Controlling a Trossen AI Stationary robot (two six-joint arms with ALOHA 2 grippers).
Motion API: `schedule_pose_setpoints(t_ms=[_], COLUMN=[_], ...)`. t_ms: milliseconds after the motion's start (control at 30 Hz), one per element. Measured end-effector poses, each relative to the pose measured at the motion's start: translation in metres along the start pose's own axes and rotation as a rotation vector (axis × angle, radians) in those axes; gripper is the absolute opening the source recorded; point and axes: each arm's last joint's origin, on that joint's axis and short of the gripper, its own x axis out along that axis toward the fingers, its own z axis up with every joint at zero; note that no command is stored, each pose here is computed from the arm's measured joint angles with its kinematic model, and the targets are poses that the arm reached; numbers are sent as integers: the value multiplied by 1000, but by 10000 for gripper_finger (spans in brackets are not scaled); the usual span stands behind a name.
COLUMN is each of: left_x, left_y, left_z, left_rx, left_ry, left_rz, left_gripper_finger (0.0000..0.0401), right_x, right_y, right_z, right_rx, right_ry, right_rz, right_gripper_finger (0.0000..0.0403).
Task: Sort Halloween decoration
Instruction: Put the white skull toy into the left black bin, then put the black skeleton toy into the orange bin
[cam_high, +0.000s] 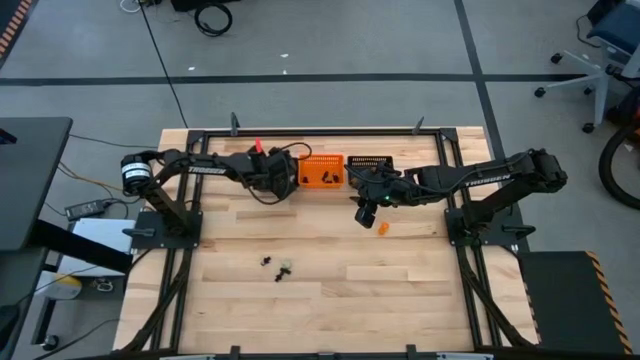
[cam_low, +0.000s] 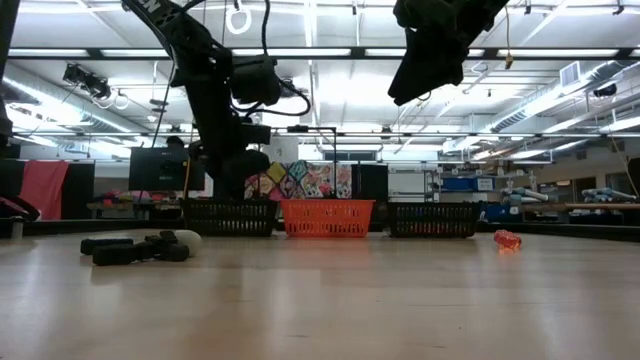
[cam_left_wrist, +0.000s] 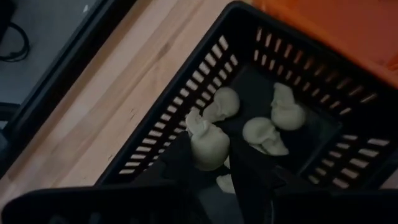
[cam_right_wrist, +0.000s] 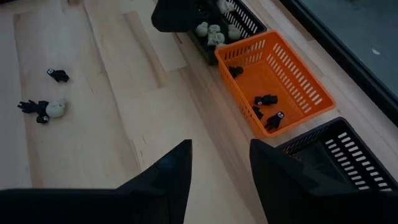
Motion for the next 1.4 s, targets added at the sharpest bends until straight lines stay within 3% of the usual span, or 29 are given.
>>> schedule_pose_setpoints(t_ms=[267,667,933,1000,1133,1267,1400], left_x=[0,-11,-66,-80,-100,-111,-122], left_y=[1,1,-3,-6,-17,-36,-60], left_z=[-4,-3,2,0,-6,-15,-30], left_rx=[80,99,145,182,200,208,242], left_ry=[46,118,-90,-129,-138,-56,17], left_rz=[-31,-83,-134,-197,-439,-673,-789], left_gripper_finger=[97,159,137,133,130,130,130], right_x=[0,0,0,0,0,0,0], right_y=[0,0,0,0,0,1,0], right_z=[0,0,0,0,1,3,4], right_rx=[11,11,10,10,7,-4,-1], right_ry=[0,-1,-2,-2,-11,-29,-45], right_rz=[1,-3,-4,-5,-4,-5,-16], right_gripper_finger=[165,165,165,165,165,165,165])
